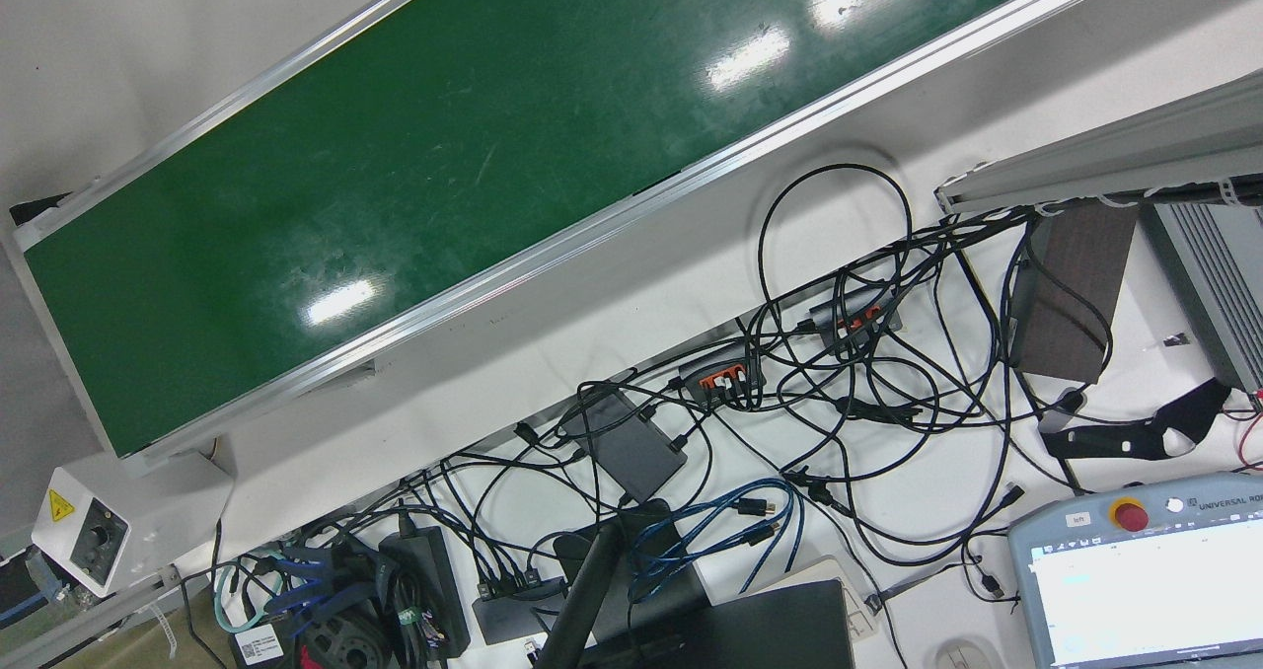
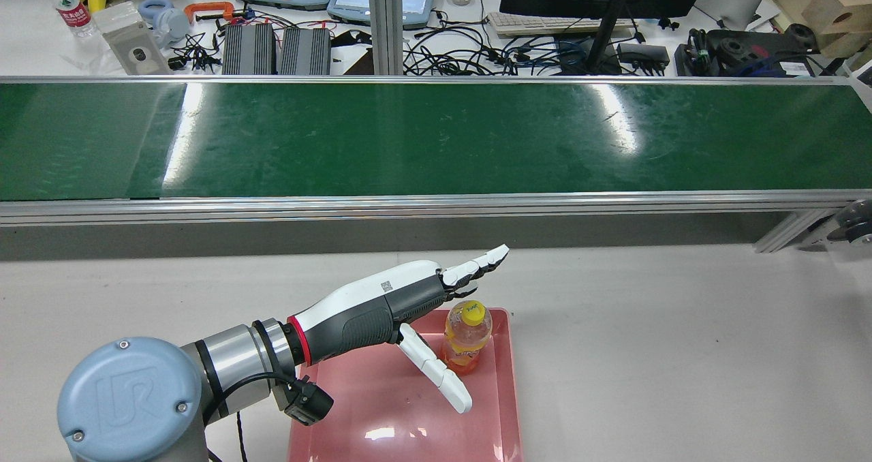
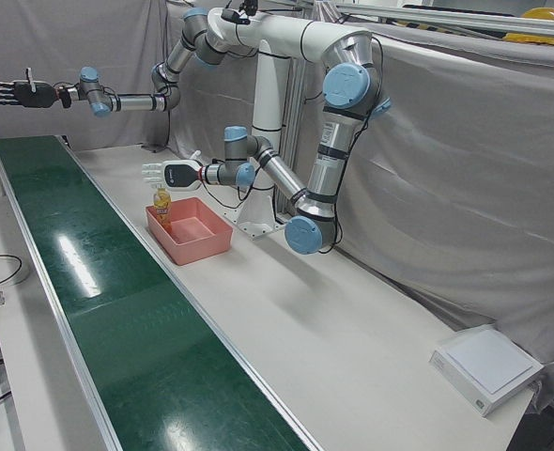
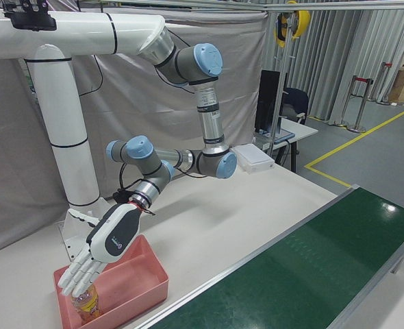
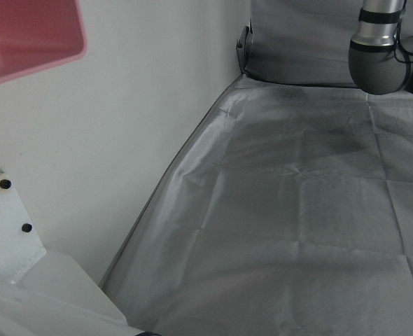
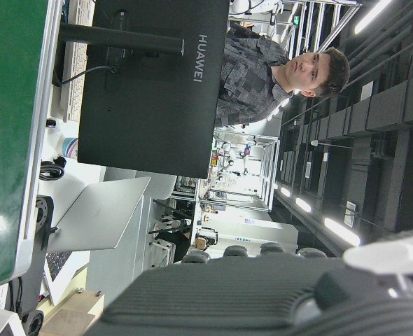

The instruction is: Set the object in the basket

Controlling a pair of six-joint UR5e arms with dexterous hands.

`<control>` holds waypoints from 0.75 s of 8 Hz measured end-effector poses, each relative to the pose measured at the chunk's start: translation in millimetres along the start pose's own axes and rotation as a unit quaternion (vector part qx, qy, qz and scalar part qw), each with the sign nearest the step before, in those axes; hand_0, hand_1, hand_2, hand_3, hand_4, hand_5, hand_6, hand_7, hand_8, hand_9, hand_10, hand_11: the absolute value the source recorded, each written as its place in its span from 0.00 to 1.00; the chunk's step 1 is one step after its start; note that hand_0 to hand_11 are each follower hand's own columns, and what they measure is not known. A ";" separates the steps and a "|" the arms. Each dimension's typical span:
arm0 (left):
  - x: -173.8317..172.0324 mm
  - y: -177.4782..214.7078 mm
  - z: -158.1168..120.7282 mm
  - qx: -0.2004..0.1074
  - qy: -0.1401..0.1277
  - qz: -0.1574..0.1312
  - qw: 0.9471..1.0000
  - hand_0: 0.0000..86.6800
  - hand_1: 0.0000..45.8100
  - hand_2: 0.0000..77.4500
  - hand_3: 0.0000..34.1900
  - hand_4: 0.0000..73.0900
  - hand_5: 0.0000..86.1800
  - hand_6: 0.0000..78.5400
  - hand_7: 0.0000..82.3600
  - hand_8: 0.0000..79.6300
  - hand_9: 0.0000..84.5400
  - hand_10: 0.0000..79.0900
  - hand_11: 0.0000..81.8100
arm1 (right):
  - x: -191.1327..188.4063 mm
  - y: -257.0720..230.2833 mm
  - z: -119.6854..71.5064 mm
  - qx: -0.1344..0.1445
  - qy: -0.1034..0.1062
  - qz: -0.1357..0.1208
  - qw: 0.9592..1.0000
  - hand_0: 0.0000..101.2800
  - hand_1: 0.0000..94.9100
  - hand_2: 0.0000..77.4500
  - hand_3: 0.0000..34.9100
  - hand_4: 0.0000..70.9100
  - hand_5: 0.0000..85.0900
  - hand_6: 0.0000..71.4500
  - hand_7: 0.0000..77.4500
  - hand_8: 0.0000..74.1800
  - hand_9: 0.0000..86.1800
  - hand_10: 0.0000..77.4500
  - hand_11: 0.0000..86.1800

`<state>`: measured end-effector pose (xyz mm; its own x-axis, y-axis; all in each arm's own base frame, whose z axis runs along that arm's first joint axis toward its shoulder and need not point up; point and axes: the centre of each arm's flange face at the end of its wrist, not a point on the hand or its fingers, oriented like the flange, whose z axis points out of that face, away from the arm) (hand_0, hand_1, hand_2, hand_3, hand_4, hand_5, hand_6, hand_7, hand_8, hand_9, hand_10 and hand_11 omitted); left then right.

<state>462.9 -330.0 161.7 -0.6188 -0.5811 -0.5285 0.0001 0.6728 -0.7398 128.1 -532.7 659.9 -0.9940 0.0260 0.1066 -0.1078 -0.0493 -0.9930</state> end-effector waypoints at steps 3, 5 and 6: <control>6.7 0.2 0.1 -0.003 0.008 -0.003 1.000 0.54 0.23 0.00 0.00 0.01 0.03 0.00 0.01 0.00 0.01 0.06 0.10 | 0.0 0.0 0.0 0.000 0.000 0.000 1.000 0.00 0.00 0.01 0.01 0.00 0.00 0.00 0.01 0.00 0.00 0.00 0.00; 21.3 -5.6 -0.6 -0.004 0.023 -0.002 1.000 0.54 0.23 0.00 0.00 0.01 0.03 0.00 0.01 0.00 0.01 0.06 0.11 | 0.0 0.0 0.0 0.000 0.000 0.000 1.000 0.00 0.00 0.01 0.01 0.00 0.00 0.00 0.01 0.00 0.00 0.00 0.00; 29.3 -8.5 -1.8 -0.004 0.031 -0.005 0.999 0.54 0.23 0.00 0.00 0.01 0.03 0.00 0.01 0.00 0.01 0.06 0.11 | 0.0 0.0 0.0 0.000 0.000 0.000 1.000 0.00 0.00 0.01 0.01 0.00 0.00 0.00 0.01 0.00 0.00 0.00 0.00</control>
<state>443.3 -351.9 153.2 -0.6666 -0.5582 -0.4941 -0.0129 0.6714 -0.7410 128.2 -532.7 659.9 -0.9940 0.0259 0.1066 -0.1077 -0.0492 -0.9930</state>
